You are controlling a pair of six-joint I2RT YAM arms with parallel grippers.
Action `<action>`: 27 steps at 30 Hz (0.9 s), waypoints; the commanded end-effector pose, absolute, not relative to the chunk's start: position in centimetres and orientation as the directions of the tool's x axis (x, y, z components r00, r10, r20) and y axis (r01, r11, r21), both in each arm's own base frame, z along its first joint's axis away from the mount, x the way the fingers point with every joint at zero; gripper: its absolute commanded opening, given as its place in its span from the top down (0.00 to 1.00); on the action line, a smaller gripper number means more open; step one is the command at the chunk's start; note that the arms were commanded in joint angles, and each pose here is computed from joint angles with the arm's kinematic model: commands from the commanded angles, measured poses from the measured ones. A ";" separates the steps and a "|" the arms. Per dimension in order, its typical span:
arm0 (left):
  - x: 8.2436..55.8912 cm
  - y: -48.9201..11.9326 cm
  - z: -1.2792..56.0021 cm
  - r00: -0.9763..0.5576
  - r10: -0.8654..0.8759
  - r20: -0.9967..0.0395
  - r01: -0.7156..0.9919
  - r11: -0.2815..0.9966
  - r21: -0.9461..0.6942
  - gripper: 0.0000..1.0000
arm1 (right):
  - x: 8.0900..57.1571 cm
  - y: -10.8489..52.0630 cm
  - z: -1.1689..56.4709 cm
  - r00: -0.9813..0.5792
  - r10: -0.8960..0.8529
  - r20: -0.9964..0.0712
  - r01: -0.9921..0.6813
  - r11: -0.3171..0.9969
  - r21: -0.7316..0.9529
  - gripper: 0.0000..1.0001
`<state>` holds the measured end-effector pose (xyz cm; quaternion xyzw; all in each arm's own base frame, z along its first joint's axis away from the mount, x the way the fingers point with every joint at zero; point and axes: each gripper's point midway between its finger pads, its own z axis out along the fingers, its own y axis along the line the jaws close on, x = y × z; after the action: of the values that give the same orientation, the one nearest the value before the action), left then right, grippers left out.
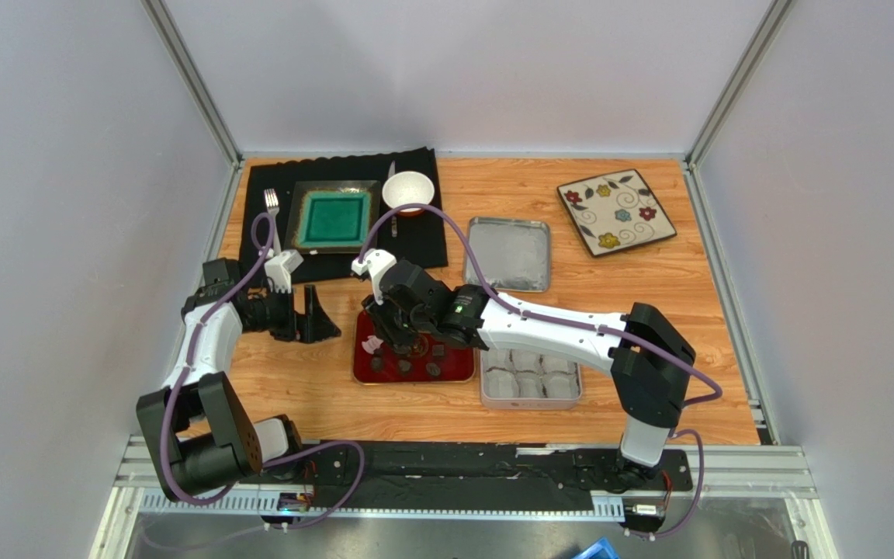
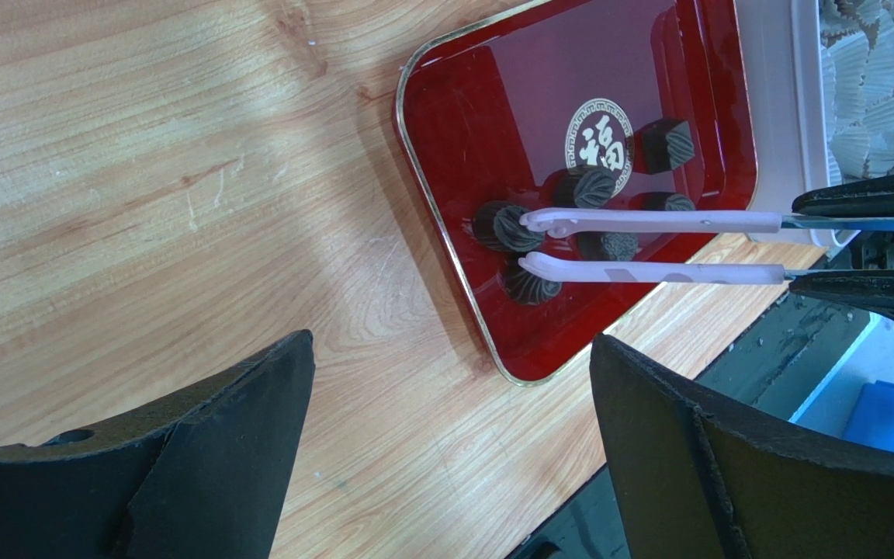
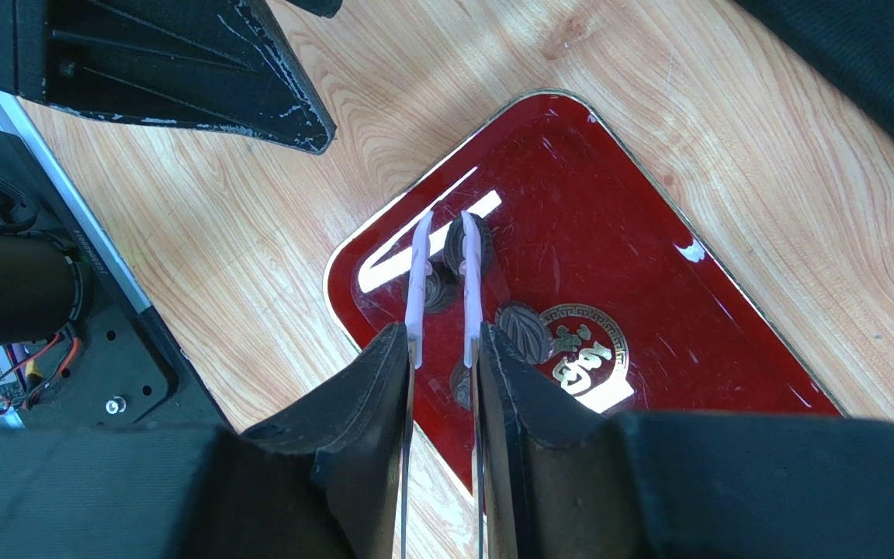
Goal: Pack the chocolate
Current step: Pick up the fake chocolate from the plate.
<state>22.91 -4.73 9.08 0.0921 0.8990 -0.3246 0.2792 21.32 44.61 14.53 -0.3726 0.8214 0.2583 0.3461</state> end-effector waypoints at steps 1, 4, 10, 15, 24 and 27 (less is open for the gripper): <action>23.5 -4.8 10.3 -0.789 -0.005 -0.614 0.394 0.763 -0.513 0.04 | 22.1 46.5 17.1 -0.448 -0.372 -0.813 -0.799 0.575 0.178 0.70; 23.5 -4.8 10.4 -0.790 -0.004 -0.614 0.394 0.763 -0.513 0.04 | 22.2 46.4 16.8 -0.448 -0.376 -0.811 -0.797 0.579 0.171 0.70; 23.5 -4.9 10.5 -0.788 -0.004 -0.615 0.397 0.761 -0.513 0.04 | 22.3 46.4 16.8 -0.449 -0.374 -0.811 -0.794 0.584 0.169 0.70; 23.5 -4.9 10.5 -0.789 -0.005 -0.614 0.396 0.760 -0.515 0.04 | 22.5 46.3 16.9 -0.448 -0.372 -0.813 -0.791 0.589 0.166 0.70; 23.5 -4.9 10.6 -0.785 0.000 -0.619 0.403 0.759 -0.511 0.04 | 23.1 46.1 18.4 -0.433 -0.350 -0.831 -0.789 0.593 0.161 0.70; 23.4 -4.9 10.6 -0.787 -0.001 -0.617 0.401 0.759 -0.513 0.04 | 23.3 46.0 18.9 -0.426 -0.347 -0.835 -0.788 0.597 0.153 0.70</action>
<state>22.86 -4.93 9.23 0.0926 0.8964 -0.3311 0.2798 21.77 44.86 14.51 -0.3698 0.8223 0.2537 0.3503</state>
